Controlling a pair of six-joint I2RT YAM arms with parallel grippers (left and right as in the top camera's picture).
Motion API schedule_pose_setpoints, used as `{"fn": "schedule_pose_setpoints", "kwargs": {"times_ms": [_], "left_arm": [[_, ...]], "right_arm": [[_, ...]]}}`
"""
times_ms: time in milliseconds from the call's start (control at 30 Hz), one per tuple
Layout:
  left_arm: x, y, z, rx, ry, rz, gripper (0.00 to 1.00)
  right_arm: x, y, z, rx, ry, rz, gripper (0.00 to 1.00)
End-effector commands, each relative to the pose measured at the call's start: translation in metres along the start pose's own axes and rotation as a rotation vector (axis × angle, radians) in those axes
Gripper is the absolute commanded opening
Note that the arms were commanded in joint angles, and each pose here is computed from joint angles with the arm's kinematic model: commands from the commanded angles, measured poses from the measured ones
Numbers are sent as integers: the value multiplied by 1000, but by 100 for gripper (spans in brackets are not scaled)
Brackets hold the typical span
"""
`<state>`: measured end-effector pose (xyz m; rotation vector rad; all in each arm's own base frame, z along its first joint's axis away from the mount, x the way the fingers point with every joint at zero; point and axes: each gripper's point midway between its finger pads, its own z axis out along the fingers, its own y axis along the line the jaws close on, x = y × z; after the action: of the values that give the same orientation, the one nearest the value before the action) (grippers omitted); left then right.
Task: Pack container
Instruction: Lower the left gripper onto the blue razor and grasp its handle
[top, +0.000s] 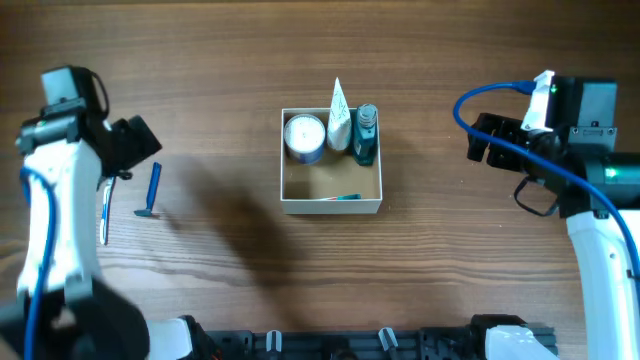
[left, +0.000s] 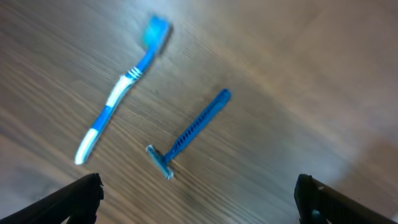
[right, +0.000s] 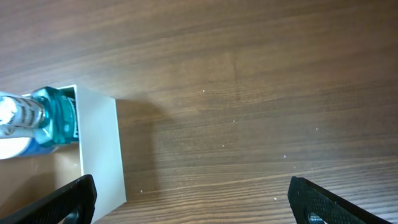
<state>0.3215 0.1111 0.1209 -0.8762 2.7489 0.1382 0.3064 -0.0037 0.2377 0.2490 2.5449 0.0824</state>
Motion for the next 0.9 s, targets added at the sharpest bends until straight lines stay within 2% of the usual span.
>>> {"fn": "schedule_pose_setpoints", "kwargs": {"times_ms": [0,200,567,667,800,833,867], "left_arm": [[22,3,50,-52,140,66,100],[36,4,95,-79,249,119,100],[30,-3,123,-53,235,165,98],[37,-12,132,0,270,214,93],[38,-11,134,-2,278,214,89],[38,-11,134,-2,278,214,86],[39,-11,134,-2,279,214,77]], "right_arm": [[2,-4,8,24,30,-12,100],[3,-4,11,26,43,-12,100],[5,-5,11,27,49,-12,100],[5,-5,11,27,49,-12,100],[5,-5,11,27,49,-13,100],[5,-5,11,27,49,-13,100],[5,-5,11,27,49,-13,100]]}}
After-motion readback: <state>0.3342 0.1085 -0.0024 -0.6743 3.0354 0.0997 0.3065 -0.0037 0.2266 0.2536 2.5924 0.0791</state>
